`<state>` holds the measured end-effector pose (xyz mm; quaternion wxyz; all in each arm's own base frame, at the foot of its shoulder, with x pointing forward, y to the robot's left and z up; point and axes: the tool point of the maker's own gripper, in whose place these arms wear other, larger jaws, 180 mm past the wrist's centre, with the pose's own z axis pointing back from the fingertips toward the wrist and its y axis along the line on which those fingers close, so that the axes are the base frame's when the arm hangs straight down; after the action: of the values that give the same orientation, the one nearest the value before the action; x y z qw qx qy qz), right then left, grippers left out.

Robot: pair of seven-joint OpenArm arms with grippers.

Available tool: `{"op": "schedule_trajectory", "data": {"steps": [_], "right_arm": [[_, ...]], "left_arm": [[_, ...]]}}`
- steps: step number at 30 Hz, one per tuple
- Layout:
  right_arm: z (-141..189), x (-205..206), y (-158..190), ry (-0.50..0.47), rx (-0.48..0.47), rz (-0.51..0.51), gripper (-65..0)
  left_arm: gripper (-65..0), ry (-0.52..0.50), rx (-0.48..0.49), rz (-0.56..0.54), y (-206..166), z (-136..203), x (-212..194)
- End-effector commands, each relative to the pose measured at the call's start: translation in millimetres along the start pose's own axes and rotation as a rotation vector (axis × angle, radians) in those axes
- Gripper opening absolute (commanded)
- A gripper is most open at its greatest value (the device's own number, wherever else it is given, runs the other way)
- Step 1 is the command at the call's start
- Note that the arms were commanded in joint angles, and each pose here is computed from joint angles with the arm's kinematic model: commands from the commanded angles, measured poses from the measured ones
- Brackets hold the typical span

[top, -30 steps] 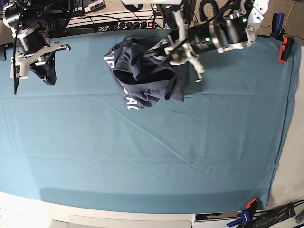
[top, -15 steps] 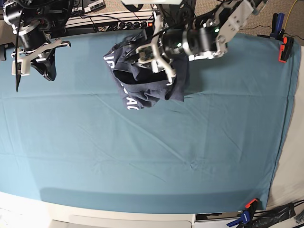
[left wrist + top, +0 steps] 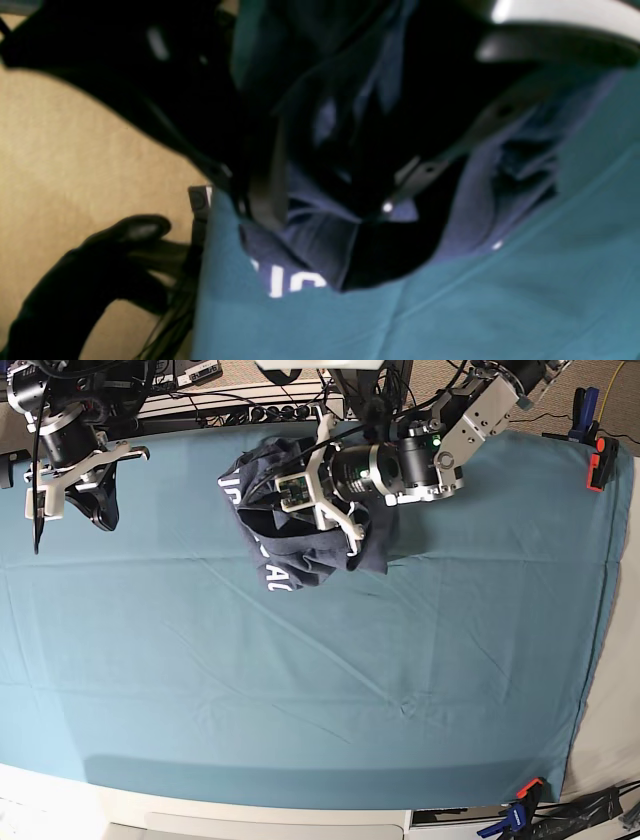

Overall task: Fold the T-shirt properly
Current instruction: 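Lower the left gripper onto the bundle and grasp its edge, then flip the grasped edge over with the left gripper, exposing the lettering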

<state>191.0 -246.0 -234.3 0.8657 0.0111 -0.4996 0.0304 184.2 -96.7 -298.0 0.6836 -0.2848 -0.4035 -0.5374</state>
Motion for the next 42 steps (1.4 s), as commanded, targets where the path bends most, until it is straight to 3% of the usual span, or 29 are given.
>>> {"op": "schedule_trajectory", "data": {"steps": [1, 14, 18, 25, 35, 42], "right_arm": [[2, 13, 3, -0.052, 0.009, 0.018, -65.0], [2, 13, 3, -0.052, 0.009, 0.018, -65.0], [2, 13, 3, -0.052, 0.009, 0.018, -65.0], [2, 13, 3, -0.052, 0.009, 0.018, -65.0], [2, 13, 2, -0.053, 0.009, 0.018, -65.0], [2, 13, 3, -0.054, 0.010, 0.018, -65.0]], "left_arm": [[-38.7, -0.044, 0.021, -0.008, 5, 2, 13], [-34.5, 0.005, 0.128, -0.074, 32, 7, 7], [-52.1, 0.006, 0.146, -0.050, 35, 8, 6], [-64.9, 0.014, 0.128, -0.024, 26, 6, 0], [-65.0, 0.071, 0.129, 0.013, 17, 10, -20], [-65.0, 0.099, 0.238, 0.059, 45, 36, -29]]}}
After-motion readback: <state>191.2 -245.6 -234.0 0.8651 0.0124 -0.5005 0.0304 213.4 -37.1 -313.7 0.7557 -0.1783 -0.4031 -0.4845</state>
